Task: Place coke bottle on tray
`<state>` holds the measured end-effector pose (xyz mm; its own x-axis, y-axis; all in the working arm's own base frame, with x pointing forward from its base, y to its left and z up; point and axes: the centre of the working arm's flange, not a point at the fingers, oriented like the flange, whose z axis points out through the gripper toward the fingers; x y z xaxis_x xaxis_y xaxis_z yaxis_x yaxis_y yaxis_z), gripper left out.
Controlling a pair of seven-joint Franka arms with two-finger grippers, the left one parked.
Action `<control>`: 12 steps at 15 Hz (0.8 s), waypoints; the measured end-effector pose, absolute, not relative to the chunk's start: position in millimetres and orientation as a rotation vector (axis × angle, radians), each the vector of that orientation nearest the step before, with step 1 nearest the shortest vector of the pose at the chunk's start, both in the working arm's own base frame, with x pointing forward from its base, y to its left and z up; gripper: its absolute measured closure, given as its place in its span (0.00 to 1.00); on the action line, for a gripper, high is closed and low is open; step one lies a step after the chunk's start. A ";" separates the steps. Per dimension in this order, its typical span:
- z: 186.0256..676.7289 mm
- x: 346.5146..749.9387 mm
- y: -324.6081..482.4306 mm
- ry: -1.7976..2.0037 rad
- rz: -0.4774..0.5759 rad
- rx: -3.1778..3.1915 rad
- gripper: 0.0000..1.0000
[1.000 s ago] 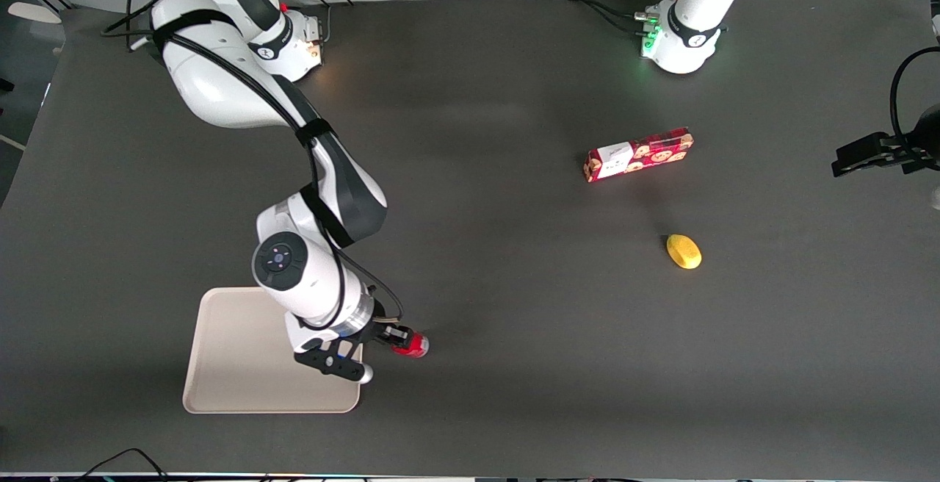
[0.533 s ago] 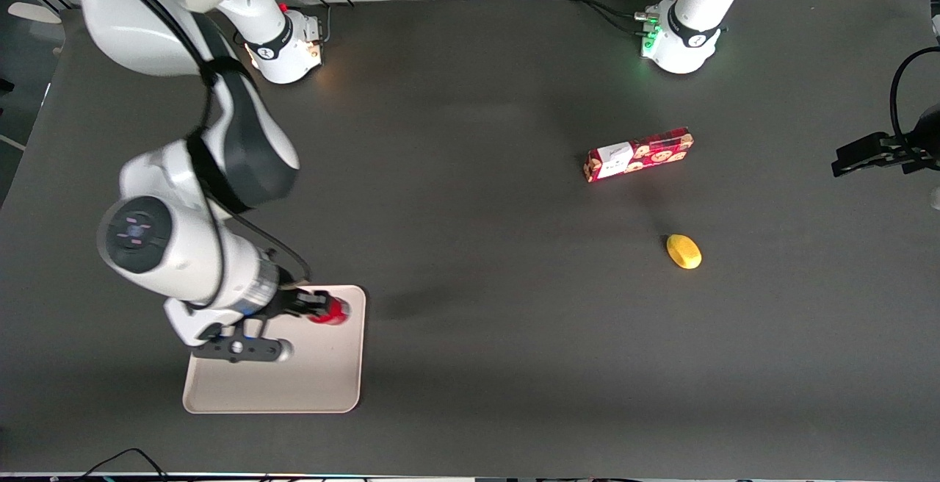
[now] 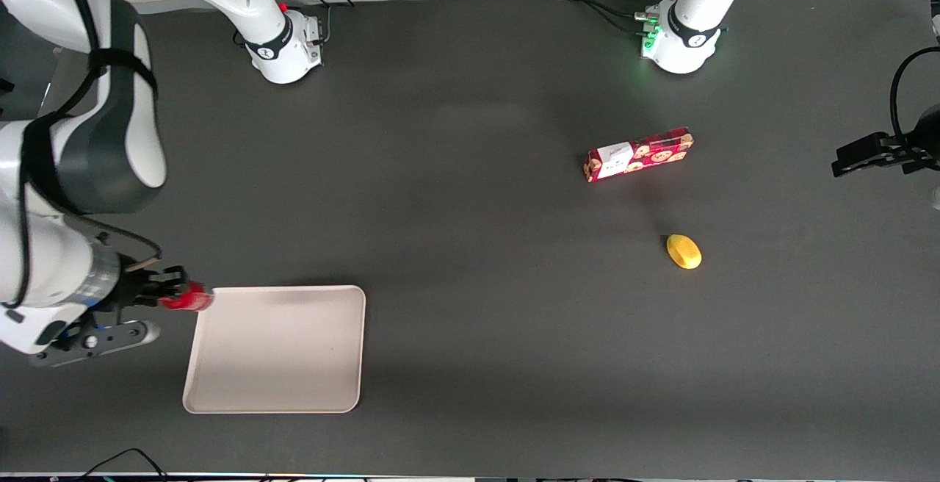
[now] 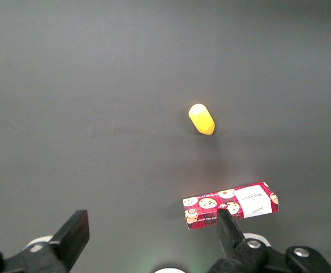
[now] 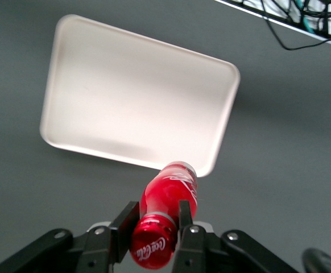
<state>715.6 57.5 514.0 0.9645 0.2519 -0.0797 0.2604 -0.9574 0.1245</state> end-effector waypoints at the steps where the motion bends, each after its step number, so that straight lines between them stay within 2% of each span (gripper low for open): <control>1: 507.0 718.9 37.5 0.416 -0.099 2.974 0.65; 7: 386.5 733.2 -26.8 0.424 -0.046 3.038 0.66; 9: 361.5 732.2 -37.0 0.436 0.002 3.041 0.66; 12: 346.7 729.4 -38.9 0.429 0.012 3.055 0.66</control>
<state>729.4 -38.9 346.7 0.9614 0.2753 -0.0003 0.2748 -0.9598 0.0571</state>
